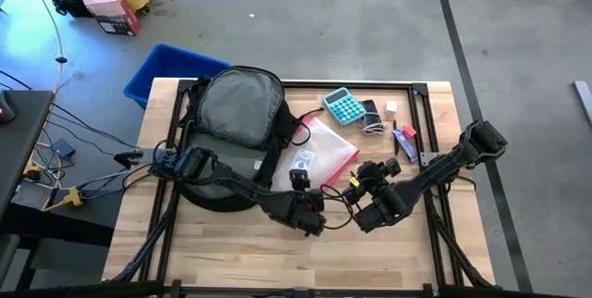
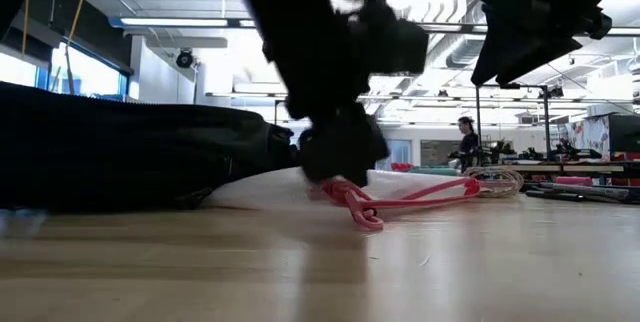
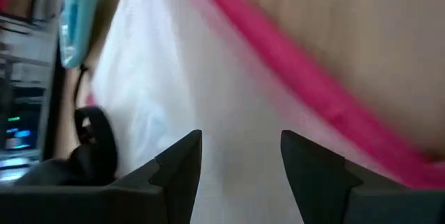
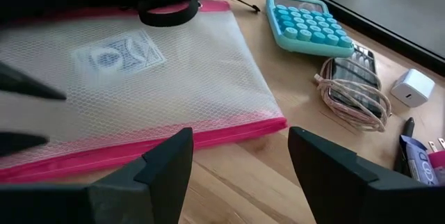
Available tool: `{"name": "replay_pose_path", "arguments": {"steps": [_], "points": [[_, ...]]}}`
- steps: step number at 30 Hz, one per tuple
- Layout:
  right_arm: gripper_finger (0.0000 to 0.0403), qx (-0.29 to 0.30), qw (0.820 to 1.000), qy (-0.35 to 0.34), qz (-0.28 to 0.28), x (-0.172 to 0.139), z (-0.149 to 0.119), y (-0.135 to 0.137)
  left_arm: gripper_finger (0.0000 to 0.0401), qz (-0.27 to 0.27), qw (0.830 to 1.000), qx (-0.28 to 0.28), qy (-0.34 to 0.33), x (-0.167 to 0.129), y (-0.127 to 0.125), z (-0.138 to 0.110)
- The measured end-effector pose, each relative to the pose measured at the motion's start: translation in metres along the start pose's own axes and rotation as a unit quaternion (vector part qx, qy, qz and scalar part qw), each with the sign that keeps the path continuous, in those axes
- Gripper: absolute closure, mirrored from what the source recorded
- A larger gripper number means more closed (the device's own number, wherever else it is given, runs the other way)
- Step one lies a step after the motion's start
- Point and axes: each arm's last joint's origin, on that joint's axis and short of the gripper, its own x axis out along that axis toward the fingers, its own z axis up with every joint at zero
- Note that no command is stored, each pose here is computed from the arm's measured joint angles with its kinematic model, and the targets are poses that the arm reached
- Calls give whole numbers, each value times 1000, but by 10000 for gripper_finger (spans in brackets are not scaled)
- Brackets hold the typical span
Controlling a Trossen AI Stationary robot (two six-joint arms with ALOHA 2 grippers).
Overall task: Unpack backpack
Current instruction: Prepare the pink zip bag
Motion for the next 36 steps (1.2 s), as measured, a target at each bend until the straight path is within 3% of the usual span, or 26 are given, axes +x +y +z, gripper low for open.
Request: {"name": "replay_pose_path", "arguments": {"steps": [4,7,10,14,21,25,31,36], "points": [[181,0,1000,0,0,0,0,0,226,-51,998,-29,-21,-22,-3,16],[181,0,1000,0,0,0,0,0,226,-99,995,-7,-26,-31,-10,18],[181,0,1000,0,0,0,0,0,226,-112,993,29,-11,-30,-18,11],[181,0,1000,0,0,0,0,0,226,-70,994,74,41,-15,-27,-6],[181,0,1000,0,0,0,0,0,233,3,993,59,106,-4,-14,-20],[181,0,1000,0,0,0,0,0,275,41,988,63,135,-10,-4,-25],[181,0,1000,0,0,0,0,0,384,65,985,66,143,-17,-1,-26],[181,1,1000,0,1,0,0,0,390,63,987,63,136,-19,-4,-26]]}}
